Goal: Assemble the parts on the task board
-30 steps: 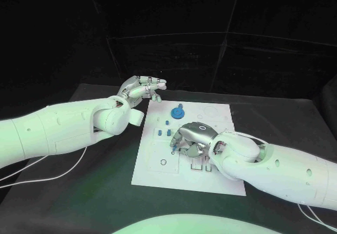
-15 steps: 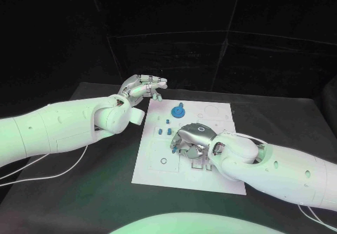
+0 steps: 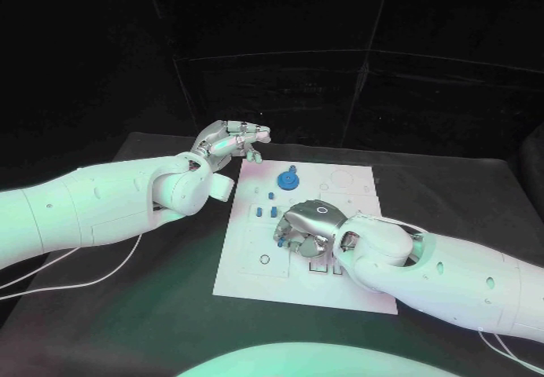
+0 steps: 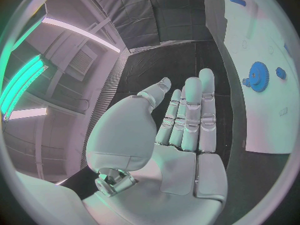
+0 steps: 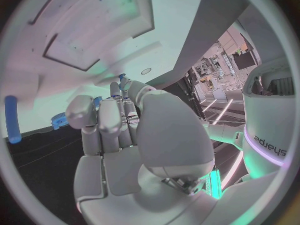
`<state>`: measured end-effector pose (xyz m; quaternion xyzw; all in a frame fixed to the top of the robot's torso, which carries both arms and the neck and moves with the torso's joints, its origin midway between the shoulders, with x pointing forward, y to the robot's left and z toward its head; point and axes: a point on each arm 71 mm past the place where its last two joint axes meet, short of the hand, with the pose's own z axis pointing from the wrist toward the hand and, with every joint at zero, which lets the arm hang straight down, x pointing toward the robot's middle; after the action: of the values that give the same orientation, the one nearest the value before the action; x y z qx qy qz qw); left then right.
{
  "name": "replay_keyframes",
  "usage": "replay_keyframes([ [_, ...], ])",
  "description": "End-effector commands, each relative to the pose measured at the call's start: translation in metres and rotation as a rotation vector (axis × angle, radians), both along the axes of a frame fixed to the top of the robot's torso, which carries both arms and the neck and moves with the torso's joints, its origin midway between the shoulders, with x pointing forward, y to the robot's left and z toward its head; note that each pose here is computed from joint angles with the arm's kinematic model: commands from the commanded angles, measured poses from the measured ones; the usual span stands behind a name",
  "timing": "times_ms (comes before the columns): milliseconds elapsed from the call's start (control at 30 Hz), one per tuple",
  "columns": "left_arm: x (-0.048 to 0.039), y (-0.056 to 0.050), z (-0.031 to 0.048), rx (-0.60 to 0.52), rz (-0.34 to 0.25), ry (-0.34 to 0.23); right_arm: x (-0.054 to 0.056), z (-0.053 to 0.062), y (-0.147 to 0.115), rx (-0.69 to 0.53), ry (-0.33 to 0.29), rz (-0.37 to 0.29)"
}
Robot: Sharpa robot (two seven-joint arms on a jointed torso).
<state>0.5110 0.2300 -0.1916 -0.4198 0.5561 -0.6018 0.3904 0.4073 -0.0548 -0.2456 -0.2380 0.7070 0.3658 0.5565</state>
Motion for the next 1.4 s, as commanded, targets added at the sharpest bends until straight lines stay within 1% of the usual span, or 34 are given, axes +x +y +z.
replay_keyframes([
  [33, 0.0001, -0.001, 0.0013, -0.010, -0.012, -0.003, -0.001, -0.004, 0.001, -0.046, -0.011, 0.007],
  [267, 0.0003, -0.001, 0.0011, -0.010, -0.012, -0.001, -0.003, -0.006, 0.004, -0.066, -0.002, 0.022],
  [400, 0.0003, -0.001, 0.0010, -0.011, -0.015, 0.000, -0.003, -0.007, 0.004, -0.064, 0.000, 0.017],
  [567, 0.0005, -0.001, 0.0008, -0.011, -0.016, 0.001, -0.001, -0.006, 0.003, -0.038, -0.015, -0.005],
  [800, 0.0007, -0.001, 0.0003, -0.010, -0.019, 0.007, 0.002, -0.001, -0.001, 0.032, -0.048, -0.056],
  [933, 0.0009, 0.000, -0.0006, -0.009, -0.019, 0.011, 0.003, 0.002, -0.006, 0.096, -0.044, -0.076],
  [1067, 0.0010, 0.000, -0.0011, -0.007, -0.019, 0.014, 0.001, 0.007, -0.016, 0.154, -0.038, -0.086],
  [1200, 0.0012, 0.001, -0.0015, -0.006, -0.018, 0.017, 0.000, 0.015, -0.031, 0.175, -0.055, -0.096],
  [1267, 0.0012, 0.002, -0.0016, -0.006, -0.017, 0.017, 0.001, 0.020, -0.040, 0.176, -0.066, -0.108],
  [1333, 0.0012, 0.002, -0.0018, -0.005, -0.017, 0.018, 0.006, 0.029, -0.054, 0.163, -0.073, -0.135],
  [1400, 0.0011, 0.002, -0.0018, -0.005, -0.017, 0.018, 0.010, 0.034, -0.063, 0.141, -0.071, -0.158],
])
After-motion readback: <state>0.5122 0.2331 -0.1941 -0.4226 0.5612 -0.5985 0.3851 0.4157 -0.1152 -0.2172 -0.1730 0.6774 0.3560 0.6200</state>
